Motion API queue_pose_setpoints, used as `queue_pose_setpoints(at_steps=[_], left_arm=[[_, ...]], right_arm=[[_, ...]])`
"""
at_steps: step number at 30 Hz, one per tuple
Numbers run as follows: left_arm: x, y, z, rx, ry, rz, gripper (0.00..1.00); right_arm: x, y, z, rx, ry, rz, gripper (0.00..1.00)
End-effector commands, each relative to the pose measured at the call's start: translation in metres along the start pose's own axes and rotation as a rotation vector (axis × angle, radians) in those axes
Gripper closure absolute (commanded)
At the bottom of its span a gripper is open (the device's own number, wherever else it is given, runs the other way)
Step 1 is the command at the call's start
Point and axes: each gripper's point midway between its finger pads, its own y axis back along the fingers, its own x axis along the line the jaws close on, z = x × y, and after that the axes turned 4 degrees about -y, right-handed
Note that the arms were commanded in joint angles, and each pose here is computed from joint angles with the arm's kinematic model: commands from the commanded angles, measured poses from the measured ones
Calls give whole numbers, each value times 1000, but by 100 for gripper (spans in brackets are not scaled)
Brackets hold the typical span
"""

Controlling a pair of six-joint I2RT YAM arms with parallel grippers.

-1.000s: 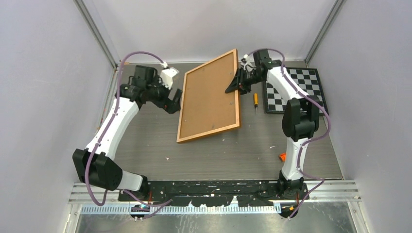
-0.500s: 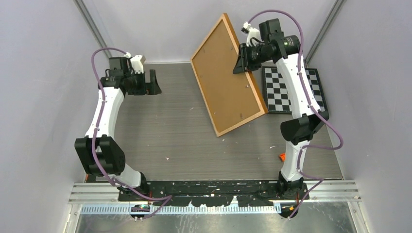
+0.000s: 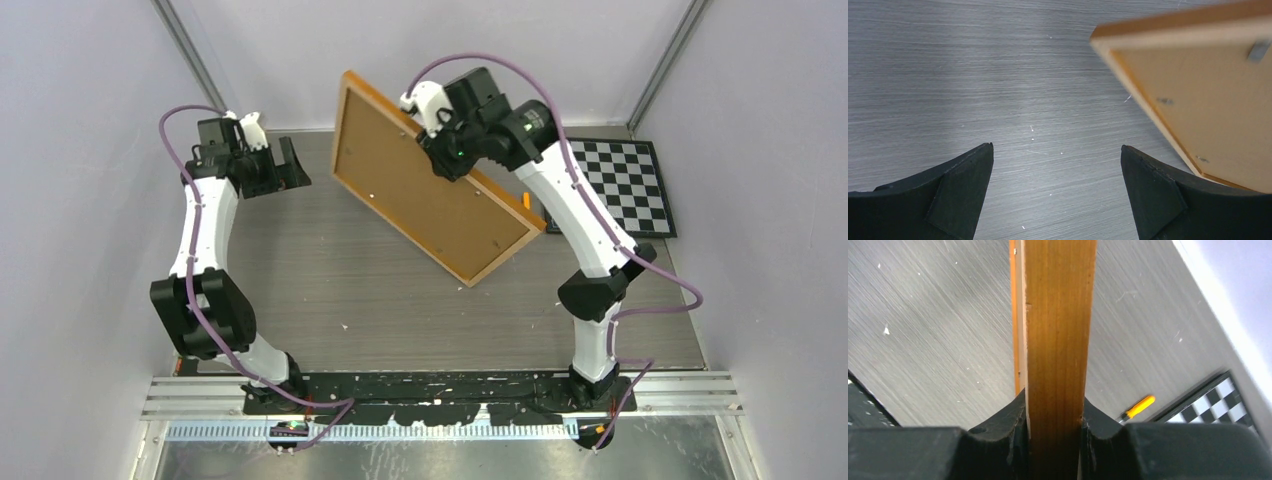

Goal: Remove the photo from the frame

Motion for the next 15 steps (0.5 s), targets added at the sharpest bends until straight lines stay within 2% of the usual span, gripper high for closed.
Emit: queue_pose_setpoints(at_steps=[1,7,11,15], left_arm=[[9,11,31,-92,17,5,0],[53,24,45,-150,129,89,0],[78,30,50,-174,210,115,0],[91,31,52,-185,240,123,0]], right_arm=[[-20,-12,40,-86,320,-214,100],[-13,-31,57,-96,495,-288,100],[-4,-36,71,-146,538,-290,99],[5,-59,65,-173,590,-284,99]])
